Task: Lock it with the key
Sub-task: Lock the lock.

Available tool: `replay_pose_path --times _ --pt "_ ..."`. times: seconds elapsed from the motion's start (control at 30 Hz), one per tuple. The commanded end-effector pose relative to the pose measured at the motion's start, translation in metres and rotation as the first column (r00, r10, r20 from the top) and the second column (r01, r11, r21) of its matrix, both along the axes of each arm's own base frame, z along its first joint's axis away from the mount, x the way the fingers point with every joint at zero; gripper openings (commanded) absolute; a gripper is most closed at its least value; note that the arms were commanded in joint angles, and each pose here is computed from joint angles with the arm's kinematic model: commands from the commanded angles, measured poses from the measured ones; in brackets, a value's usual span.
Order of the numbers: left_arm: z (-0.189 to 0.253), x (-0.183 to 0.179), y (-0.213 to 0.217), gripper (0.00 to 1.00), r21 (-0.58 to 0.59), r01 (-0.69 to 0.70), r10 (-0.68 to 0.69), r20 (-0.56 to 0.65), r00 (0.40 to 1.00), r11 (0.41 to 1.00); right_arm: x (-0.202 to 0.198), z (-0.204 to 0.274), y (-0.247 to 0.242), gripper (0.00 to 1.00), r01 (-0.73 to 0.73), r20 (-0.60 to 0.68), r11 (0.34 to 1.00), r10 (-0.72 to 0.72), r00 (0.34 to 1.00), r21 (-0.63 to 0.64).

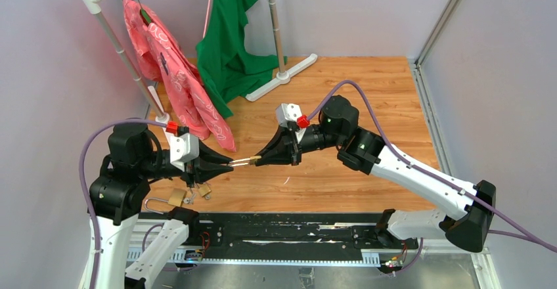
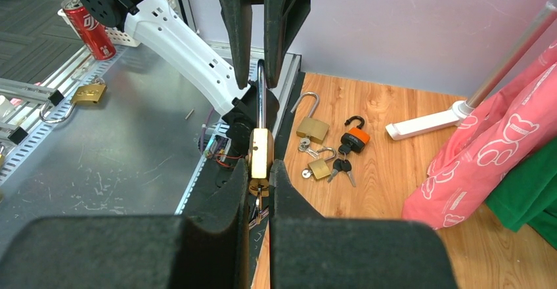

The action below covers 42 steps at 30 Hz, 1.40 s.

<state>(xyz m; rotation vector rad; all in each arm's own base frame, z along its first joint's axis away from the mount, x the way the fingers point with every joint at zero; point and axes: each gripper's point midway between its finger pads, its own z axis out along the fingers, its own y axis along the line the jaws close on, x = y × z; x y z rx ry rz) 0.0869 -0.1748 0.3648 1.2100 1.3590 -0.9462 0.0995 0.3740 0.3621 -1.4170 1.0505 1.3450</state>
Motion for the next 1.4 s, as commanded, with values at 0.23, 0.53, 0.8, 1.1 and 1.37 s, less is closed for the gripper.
replay_pose_path --times 0.23,0.53,0.8,1.1,1.37 --pt "-0.002 -0.003 -0.001 0.00 -0.008 0.017 -0.017 -0.011 1.000 1.000 -0.009 0.029 -0.001 0.00 -0.023 0.047 0.997 0.020 0.999 0.074" --pt "-0.011 -0.004 -0.003 0.00 -0.007 0.046 -0.047 -0.014 0.999 0.999 -0.018 0.044 0.011 0.00 -0.054 0.069 0.988 0.045 0.997 0.144" --pt "-0.016 -0.008 -0.006 0.00 -0.023 0.093 -0.094 -0.047 0.994 0.995 -0.014 0.053 0.022 0.00 -0.021 0.033 0.976 0.014 0.999 0.216" --pt "-0.011 -0.005 -0.006 0.00 -0.020 0.092 -0.093 -0.027 0.995 0.996 -0.016 0.068 0.022 0.00 -0.030 0.025 0.959 0.024 0.999 0.283" --pt "-0.010 0.012 0.000 0.00 0.023 -0.006 0.006 0.021 1.000 1.000 0.002 0.032 0.031 0.00 0.048 0.023 0.979 -0.054 0.998 0.196"
